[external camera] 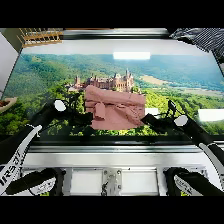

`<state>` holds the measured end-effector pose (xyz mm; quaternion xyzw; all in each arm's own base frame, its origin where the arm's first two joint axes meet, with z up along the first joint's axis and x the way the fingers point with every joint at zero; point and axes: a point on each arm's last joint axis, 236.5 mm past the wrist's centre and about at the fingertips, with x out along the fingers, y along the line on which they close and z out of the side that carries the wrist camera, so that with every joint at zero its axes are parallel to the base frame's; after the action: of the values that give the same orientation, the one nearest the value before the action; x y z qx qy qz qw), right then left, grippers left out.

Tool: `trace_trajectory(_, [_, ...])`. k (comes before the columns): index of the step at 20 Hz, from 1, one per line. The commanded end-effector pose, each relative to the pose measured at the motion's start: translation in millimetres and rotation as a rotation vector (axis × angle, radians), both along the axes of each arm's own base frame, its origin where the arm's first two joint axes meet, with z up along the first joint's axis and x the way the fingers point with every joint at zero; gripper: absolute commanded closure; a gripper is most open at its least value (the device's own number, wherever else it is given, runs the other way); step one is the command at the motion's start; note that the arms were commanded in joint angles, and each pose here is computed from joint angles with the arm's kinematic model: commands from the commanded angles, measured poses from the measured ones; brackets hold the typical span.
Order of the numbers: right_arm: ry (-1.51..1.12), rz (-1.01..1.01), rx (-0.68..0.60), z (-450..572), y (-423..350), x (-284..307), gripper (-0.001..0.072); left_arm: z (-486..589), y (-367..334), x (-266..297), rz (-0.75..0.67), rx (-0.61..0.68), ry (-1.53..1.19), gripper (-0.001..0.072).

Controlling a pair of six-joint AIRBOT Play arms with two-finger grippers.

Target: Fold the clothes and pants, and hang the long-sleeved shirts on hangers.

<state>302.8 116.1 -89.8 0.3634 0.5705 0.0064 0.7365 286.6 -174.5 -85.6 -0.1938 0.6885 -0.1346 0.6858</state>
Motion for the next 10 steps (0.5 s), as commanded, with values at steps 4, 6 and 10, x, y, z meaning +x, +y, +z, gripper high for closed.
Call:
trace_trajectory(4, [-0.027, -0.049, -0.011, -19, 9, 9, 0.0004, 1, 0, 2, 0.002, -0.001, -0.007, 0.0662])
trace_trajectory(6, [-0.033, -0.027, -0.021, -23, 17, 8, 0.0007, 1, 0, 2, 0.002, -0.001, -0.007, 0.0661])
trace_trajectory(10, [-0.069, -0.013, -0.036, -22, 24, 13, 0.041, 1, 0, 2, 0.002, -0.001, -0.007, 0.0661])
